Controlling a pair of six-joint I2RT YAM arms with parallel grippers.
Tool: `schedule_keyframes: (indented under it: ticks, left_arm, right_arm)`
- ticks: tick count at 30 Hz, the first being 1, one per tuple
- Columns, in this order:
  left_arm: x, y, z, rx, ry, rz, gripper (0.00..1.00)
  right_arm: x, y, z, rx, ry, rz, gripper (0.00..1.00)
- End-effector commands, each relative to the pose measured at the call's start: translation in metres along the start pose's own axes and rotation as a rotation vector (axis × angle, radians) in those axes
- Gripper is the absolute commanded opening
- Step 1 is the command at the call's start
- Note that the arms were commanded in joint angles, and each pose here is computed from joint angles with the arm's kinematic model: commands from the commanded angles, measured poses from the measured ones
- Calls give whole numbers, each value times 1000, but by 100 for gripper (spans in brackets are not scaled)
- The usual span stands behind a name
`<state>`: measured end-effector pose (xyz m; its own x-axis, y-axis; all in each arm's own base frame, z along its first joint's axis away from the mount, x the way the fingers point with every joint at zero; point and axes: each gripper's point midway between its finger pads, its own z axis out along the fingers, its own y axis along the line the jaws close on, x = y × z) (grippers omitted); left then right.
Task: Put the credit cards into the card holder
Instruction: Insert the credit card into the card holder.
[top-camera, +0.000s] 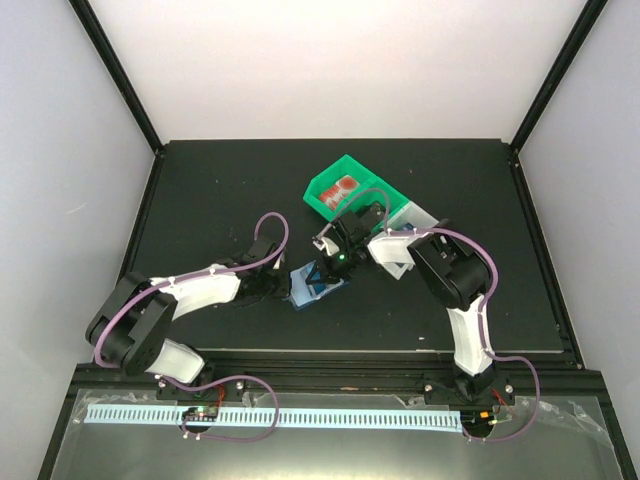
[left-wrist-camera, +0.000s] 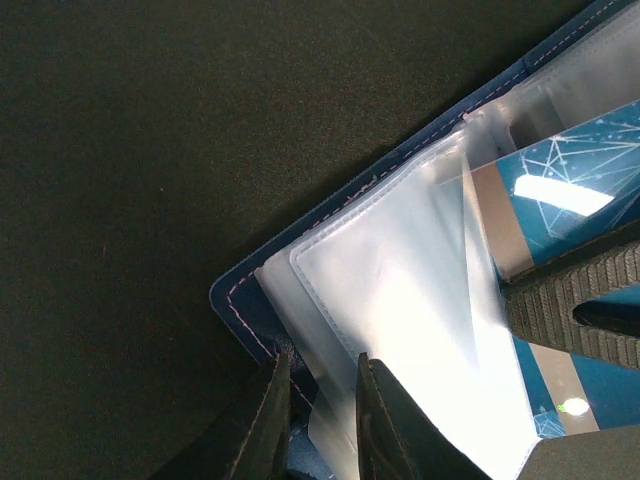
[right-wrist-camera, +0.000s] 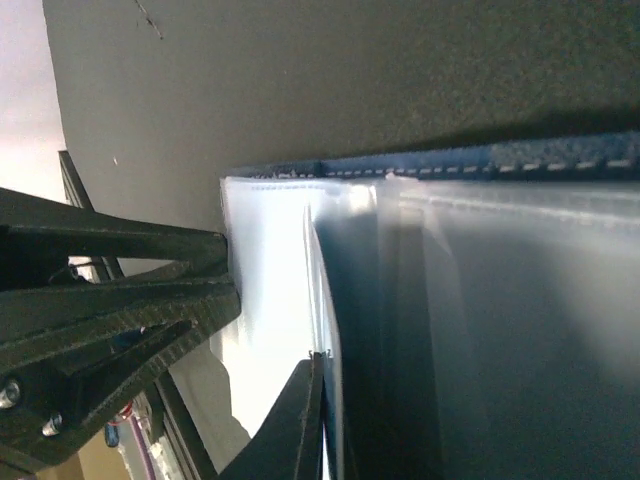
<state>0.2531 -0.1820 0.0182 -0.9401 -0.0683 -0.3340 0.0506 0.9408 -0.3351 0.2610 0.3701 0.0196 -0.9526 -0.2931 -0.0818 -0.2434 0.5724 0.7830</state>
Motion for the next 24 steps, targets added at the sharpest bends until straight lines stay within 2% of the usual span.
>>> schedule_keyframes:
  ticks: [1,13,15,19,24]
  left_arm:
    - [9,8,8,-22,29,-13,20]
    - [8,7,7,-16,27,-13,20]
    - [8,7,6,-16,26,-14,20]
    - [7,6,6,-13,25,-15,20]
    - [6,5,5,-13,22,-14,20]
  right_arm:
    - [-9,-8,8,34,-24,-16,3]
    - [-15,-5,6,23,-68,-58,2]
    - [-12,-4,3,36,-68,-72,6]
    - [-11,-2,-6,70,-75,-91,20]
    - [-11,1,-18,117,-97,-95,27]
